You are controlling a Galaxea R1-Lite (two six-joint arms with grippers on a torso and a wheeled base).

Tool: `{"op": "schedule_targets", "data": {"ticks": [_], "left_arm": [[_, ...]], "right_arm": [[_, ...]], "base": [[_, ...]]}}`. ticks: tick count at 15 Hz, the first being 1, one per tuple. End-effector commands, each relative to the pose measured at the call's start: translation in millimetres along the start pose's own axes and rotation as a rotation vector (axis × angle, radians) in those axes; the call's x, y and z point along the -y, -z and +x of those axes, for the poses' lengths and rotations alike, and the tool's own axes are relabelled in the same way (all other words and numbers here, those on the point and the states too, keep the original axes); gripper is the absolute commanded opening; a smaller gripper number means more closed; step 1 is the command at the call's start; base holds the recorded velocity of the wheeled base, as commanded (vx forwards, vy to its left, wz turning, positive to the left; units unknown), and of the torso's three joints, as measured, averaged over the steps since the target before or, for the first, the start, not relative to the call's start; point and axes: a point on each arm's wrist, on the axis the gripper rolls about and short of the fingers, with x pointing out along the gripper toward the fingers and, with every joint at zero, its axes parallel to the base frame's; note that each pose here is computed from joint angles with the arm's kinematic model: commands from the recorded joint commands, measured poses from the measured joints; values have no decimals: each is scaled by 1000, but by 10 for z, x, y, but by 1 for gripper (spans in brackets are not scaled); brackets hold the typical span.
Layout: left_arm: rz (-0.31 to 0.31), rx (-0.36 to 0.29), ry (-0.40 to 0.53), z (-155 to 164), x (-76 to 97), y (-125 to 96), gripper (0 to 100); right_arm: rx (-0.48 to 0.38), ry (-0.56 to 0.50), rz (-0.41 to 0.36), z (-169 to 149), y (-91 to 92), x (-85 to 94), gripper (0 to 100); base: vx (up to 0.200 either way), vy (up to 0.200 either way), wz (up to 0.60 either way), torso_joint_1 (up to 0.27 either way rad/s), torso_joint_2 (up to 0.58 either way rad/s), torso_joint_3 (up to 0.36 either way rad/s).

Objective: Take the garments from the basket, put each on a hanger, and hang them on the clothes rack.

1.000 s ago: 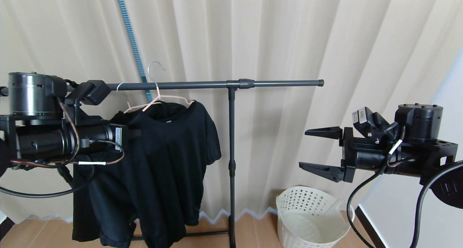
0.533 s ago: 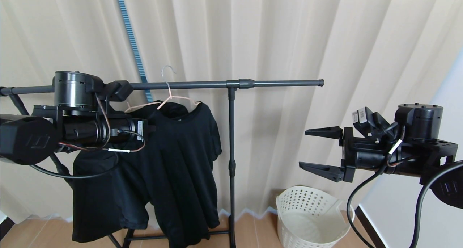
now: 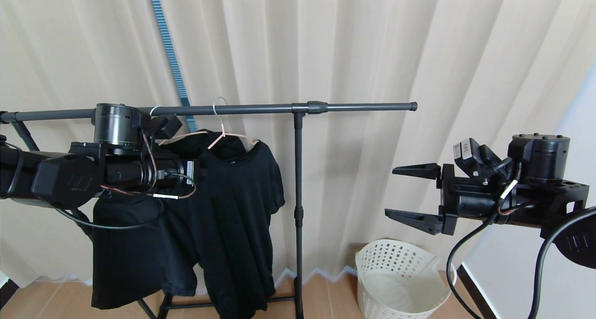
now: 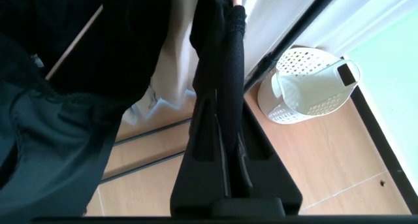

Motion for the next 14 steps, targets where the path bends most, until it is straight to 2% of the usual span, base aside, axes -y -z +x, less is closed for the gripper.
{"op": "schedule_targets", "data": {"ticks": [1,9,10,14], "left_arm": [[-2,-10,0,15,-4,25,0],[-4,-17,0,26,-6,44,0],[-3,-23,-1,28,-7,62,100],[5,-16,4,-44,19,67,100]], "right_arm": [[0,-1,0,4,3,2,100],[0,-1,0,4,3,2,100],[1,-1,-1,5,0,4,100],[1,-1,-1,5,0,4,100]], "base": [[0,0,0,0,0,0],[0,0,0,0,0,0],[0,0,0,0,0,0],[0,0,0,0,0,0]]}}
